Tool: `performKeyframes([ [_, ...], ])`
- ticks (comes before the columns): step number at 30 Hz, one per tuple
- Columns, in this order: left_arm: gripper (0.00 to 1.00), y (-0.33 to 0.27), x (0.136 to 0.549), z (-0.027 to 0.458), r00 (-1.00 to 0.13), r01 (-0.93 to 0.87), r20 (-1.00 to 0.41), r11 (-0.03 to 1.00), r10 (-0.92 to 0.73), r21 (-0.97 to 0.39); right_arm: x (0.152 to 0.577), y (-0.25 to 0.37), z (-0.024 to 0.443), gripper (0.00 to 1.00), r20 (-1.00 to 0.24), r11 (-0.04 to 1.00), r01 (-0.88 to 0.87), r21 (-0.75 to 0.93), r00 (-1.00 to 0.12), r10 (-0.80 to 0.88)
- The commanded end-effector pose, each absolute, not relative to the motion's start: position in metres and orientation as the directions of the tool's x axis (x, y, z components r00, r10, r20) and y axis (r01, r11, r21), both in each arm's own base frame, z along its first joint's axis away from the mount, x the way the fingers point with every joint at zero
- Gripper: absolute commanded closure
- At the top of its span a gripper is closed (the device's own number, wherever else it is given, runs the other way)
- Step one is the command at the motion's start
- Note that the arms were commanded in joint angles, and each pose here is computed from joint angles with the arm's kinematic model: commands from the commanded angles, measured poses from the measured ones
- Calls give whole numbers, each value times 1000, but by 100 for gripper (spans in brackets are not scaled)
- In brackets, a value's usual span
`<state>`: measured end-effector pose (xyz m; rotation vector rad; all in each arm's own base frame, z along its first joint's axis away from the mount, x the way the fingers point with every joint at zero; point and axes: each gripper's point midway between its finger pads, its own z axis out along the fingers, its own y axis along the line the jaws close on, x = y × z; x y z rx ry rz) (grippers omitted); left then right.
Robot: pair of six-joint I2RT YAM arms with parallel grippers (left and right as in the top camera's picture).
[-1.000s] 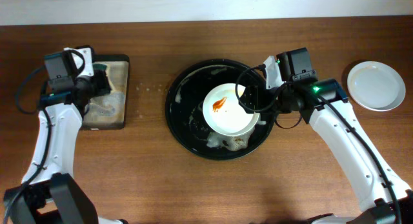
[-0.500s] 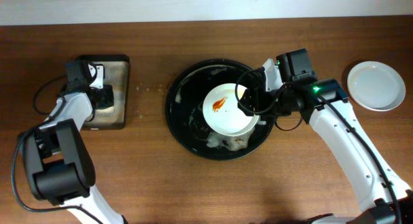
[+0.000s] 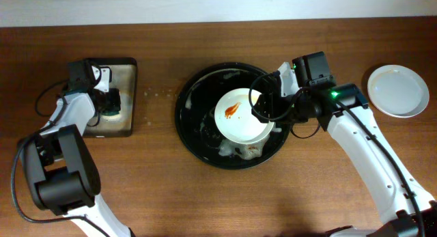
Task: Clean dirty plates on tray and stack at the side
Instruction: 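Dip the sponge in the soap tray with the left gripper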
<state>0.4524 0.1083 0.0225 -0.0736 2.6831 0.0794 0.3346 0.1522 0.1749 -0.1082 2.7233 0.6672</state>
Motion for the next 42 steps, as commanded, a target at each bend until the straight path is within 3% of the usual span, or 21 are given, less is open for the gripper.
performKeyframes([
  [1,100,113,458,48,-893,-83,-448,995,-51,52,335,155,189,22,-371,879,-176,444,-929,2],
  [6,100,114,462,62,-887,-63,-460,996,-25,66,334,155,188,22,-367,879,-174,444,-930,1],
  [13,100,108,443,-21,-952,-54,-304,998,-41,32,334,155,188,22,-367,879,-174,444,-930,1],
  [15,100,103,441,-26,-954,-52,-295,999,-48,4,334,155,188,22,-368,879,-177,442,-930,-2],
  [20,100,101,452,13,-933,-49,-356,999,-50,-13,334,154,188,22,-375,879,-191,436,-927,-15],
  [29,100,102,459,135,-837,-48,-547,999,-25,27,334,154,188,22,-376,881,-190,433,-927,-15],
  [42,100,111,456,135,-841,-83,-540,994,-35,65,334,154,188,22,-376,881,-190,433,-926,-14],
])
